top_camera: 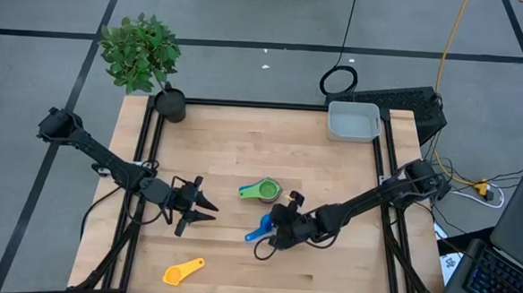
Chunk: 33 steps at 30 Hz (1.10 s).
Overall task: Nest measuring cups in basket
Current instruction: Stack the blue measuring cup on top of the green measuring cup
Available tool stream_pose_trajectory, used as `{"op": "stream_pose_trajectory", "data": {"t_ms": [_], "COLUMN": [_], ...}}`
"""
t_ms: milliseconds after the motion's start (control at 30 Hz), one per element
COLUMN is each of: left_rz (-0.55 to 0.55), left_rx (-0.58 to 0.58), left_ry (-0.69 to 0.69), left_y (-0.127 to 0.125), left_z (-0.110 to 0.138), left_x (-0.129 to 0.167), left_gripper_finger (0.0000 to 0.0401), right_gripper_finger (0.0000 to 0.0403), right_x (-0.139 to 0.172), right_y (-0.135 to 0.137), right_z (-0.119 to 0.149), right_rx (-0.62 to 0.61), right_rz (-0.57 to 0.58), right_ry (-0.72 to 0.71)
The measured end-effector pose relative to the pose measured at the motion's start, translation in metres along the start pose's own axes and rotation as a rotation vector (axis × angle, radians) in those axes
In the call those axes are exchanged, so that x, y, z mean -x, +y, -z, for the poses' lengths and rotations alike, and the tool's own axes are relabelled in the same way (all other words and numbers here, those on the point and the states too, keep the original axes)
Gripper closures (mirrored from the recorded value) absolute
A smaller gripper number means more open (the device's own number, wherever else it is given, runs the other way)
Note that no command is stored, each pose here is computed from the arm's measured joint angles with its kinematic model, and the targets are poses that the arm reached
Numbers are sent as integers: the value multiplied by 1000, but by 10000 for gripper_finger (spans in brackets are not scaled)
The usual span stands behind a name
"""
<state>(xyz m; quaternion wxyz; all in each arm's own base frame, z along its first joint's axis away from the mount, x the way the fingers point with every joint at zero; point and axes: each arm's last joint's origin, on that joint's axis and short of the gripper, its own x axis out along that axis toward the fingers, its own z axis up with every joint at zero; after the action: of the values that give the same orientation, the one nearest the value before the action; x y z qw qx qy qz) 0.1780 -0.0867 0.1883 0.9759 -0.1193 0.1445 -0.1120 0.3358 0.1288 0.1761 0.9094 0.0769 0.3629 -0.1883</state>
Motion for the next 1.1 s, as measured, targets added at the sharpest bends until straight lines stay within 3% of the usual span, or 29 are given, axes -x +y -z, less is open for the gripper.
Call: {"op": "stream_pose_trajectory", "data": {"t_ms": [167, 400, 1100], "left_rz": [2, 1, -14], "left_rx": [-3, 2, -3], "left_ry": [-5, 1, 0], "left_y": [0, 0, -1], "left_z": [0, 0, 1], "left_x": [0, 0, 0], "left_gripper_finger": [270, 270, 270], "right_gripper_finger": [402, 402, 403], "right_x": [5, -5, -25], "right_y": [-18, -41, -87], "right_z": [-22, -37, -45], "right_rx": [-23, -31, -87], "right_rz": [43, 43, 43], "right_ry": [-70, -37, 141]}}
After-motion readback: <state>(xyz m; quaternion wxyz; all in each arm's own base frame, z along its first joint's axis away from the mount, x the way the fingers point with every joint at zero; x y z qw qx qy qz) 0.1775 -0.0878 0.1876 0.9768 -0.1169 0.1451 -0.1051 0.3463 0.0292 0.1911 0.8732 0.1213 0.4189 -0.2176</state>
